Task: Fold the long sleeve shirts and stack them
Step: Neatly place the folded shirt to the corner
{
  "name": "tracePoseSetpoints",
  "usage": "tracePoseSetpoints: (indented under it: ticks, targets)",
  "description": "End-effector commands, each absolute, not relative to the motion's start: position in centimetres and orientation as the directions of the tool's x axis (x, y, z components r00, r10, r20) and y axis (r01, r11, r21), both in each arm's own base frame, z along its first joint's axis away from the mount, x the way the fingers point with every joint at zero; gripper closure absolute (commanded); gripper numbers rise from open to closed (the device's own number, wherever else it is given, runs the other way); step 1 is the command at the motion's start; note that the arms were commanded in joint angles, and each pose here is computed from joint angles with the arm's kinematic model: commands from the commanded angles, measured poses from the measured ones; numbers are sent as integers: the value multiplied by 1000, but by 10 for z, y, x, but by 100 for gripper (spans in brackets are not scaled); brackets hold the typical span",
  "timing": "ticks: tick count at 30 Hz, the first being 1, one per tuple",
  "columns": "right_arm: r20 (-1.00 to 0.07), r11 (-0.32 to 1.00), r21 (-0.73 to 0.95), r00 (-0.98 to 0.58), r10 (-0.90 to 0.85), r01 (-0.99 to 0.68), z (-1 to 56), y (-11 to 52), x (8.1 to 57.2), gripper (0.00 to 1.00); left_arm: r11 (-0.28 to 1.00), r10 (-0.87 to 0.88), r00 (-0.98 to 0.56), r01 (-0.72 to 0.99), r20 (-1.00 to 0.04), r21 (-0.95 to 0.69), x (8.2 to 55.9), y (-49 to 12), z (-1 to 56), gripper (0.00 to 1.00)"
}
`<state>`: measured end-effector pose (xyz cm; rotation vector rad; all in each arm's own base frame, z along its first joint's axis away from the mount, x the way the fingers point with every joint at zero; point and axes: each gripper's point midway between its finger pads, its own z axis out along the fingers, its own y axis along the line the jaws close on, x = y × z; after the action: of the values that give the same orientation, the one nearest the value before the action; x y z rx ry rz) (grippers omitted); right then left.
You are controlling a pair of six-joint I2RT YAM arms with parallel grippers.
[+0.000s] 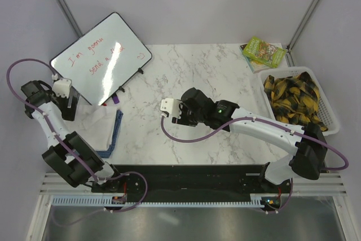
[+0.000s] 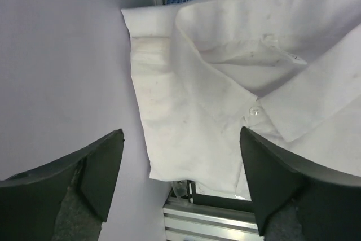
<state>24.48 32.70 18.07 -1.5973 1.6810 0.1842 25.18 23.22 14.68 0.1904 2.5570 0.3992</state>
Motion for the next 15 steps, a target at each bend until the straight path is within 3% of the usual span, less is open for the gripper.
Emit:
tracePoseSetpoints:
  ticks: [1,8,10,14,15]
  targets:
    - [-635,239,-411,89,-767,-880,194,317,252,52,936,285,-748,81,-599,344,262,207,217,7]
    - [-672,323,-377,17,-740,-868,205,293,266,48,939,336,-709,202,-620,278,260,140,247,6]
    - [-691,379,-354,-33,-722,-855,211,278,273,45,931,361,-663,291,-656,219,259,113,255,1]
    - [-746,475,-275,-126,-654,-836,220,252,279,24,889,403,-611,439,-682,132,263,37,266,1]
    - [-764,505,-260,-144,-629,-823,227,244,281,10,881,397,-596,461,-698,107,267,21,270,1]
